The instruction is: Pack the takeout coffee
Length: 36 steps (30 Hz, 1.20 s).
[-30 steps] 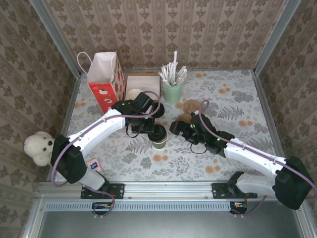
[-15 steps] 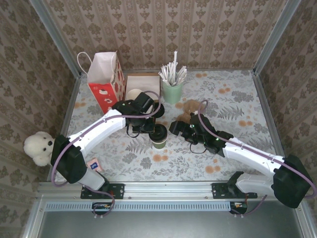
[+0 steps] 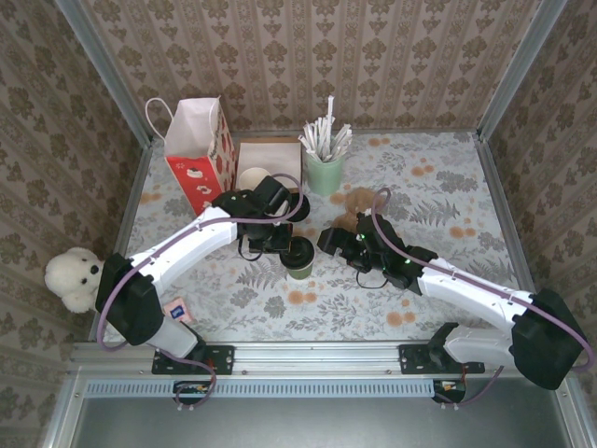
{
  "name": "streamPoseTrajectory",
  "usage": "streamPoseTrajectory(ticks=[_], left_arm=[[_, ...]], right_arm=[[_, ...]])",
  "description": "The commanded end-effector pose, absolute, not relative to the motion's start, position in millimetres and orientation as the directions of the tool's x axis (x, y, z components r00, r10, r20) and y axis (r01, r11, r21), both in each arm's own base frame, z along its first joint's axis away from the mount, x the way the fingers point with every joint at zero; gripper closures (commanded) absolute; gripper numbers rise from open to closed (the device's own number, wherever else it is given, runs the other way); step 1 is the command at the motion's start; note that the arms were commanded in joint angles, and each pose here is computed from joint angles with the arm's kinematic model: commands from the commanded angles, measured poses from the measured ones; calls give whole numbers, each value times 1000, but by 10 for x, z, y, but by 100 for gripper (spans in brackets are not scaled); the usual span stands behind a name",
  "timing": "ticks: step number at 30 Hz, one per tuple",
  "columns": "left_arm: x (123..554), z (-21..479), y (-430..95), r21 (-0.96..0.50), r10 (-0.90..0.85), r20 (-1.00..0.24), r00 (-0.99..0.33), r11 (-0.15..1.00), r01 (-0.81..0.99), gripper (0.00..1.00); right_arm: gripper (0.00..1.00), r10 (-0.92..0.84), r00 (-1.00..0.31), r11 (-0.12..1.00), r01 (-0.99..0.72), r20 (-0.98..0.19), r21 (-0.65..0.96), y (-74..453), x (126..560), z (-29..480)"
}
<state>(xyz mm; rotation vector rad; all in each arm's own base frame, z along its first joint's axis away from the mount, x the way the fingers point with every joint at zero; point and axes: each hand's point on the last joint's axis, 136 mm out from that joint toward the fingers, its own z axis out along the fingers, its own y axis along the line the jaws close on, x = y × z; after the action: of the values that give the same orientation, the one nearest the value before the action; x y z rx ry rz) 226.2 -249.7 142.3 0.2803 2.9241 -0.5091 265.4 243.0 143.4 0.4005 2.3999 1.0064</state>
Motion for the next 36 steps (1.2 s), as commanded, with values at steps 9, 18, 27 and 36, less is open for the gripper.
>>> streamPoseTrajectory(ticks=[9,18,27,36], left_arm=[[2184,1240,-2513,-288,200,-147,-969,928,236,100],[2125,1094,-2506,-277,208,-111,-972,933,231,100],[2096,1042,-2501,-250,216,-108,-970,939,237,100],[2106,1042,-2537,-243,233,-112,-966,936,254,100]], right_arm=[[12,440,-842,669,77,-311,739,2459,2628,1365],[13,418,-857,650,49,-302,759,2518,2588,1346],[14,403,-874,651,64,-272,757,2540,2561,1275],[23,363,-904,631,60,-225,774,2609,2526,1207]])
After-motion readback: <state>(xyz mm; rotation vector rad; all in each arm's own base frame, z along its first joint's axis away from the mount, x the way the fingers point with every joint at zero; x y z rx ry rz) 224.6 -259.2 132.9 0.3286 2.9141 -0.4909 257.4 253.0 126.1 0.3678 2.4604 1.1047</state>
